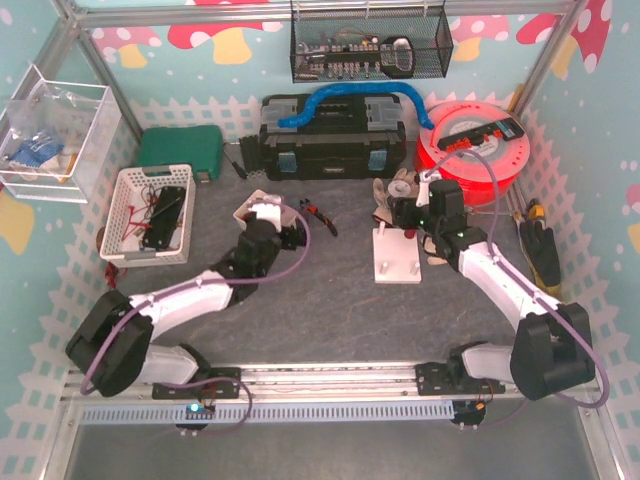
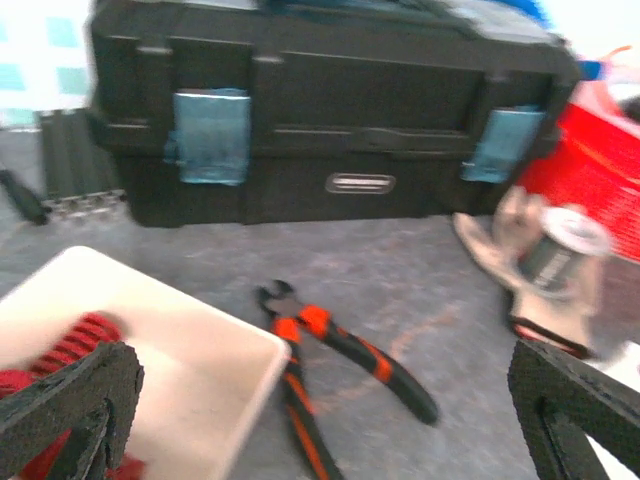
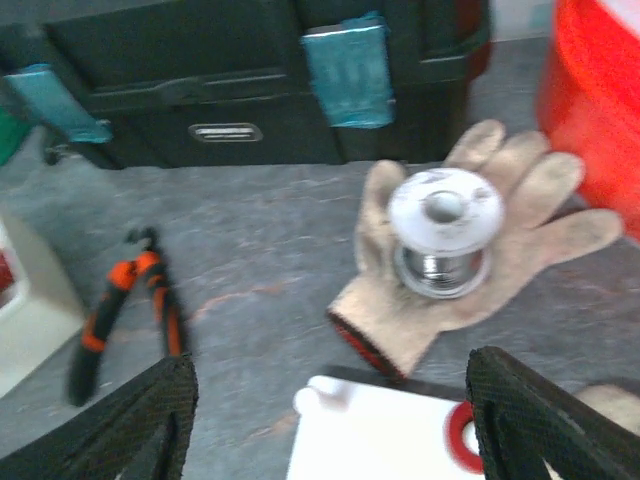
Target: Install the large spring
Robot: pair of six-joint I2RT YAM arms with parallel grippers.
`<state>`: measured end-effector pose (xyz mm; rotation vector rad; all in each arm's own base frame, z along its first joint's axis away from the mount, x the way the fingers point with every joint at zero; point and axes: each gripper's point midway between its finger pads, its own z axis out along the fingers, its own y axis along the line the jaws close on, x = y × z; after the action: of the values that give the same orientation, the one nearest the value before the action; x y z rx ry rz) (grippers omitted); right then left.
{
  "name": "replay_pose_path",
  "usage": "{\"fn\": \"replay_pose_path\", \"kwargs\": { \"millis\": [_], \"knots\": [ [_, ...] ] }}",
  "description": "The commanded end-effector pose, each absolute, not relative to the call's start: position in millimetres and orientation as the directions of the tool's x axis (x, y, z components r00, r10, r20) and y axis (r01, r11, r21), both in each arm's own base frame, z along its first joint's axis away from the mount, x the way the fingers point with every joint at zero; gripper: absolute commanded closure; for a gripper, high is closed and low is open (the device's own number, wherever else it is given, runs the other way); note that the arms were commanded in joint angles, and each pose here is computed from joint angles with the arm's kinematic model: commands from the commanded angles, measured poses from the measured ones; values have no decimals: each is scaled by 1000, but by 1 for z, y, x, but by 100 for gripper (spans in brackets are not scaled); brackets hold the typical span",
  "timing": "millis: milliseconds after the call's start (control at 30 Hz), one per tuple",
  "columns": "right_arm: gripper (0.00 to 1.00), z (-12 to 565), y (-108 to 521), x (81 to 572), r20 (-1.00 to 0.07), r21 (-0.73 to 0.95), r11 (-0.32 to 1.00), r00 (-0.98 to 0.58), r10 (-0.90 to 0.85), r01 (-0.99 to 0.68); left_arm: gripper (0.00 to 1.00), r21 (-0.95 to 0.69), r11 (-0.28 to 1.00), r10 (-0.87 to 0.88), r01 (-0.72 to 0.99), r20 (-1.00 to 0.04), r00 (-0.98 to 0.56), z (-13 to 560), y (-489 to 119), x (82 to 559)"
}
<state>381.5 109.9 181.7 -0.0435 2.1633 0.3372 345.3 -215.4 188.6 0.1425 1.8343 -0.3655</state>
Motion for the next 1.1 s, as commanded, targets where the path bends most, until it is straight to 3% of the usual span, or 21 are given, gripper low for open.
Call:
{"fn": "replay_pose_path", "kwargs": {
  "millis": [0, 100, 200, 367, 433, 833, 1067],
  "knots": [
    [23, 186, 144, 358, -814, 294, 908, -576, 74, -299, 1, -156, 980, -78, 121, -869, -489, 153, -179, 373],
    [15, 190, 157, 350, -831, 318, 887, -549, 90, -335, 5, -193, 975, -102, 106, -824, -557, 147, -165, 389],
    [7, 188, 154, 352, -838, 299, 899, -538, 88, -318, 16, -209, 974, -119, 87, -799, -590, 144, -152, 396],
    [4, 183, 130, 354, -860, 259, 943, -493, 128, -207, 48, -228, 972, -144, 50, -755, -640, 136, -126, 405],
    [3, 183, 121, 354, -868, 248, 955, -475, 144, -163, 55, -212, 977, -138, 31, -736, -663, 132, -117, 408],
    [4, 197, 98, 345, -908, 242, 967, -371, 195, -85, 65, -107, 993, -22, 54, -608, -793, 122, -118, 430],
    [4, 196, 96, 345, -910, 232, 969, -370, 188, -79, 62, -6, 1000, 15, 20, -508, -861, 99, -105, 431]
  ]
}}
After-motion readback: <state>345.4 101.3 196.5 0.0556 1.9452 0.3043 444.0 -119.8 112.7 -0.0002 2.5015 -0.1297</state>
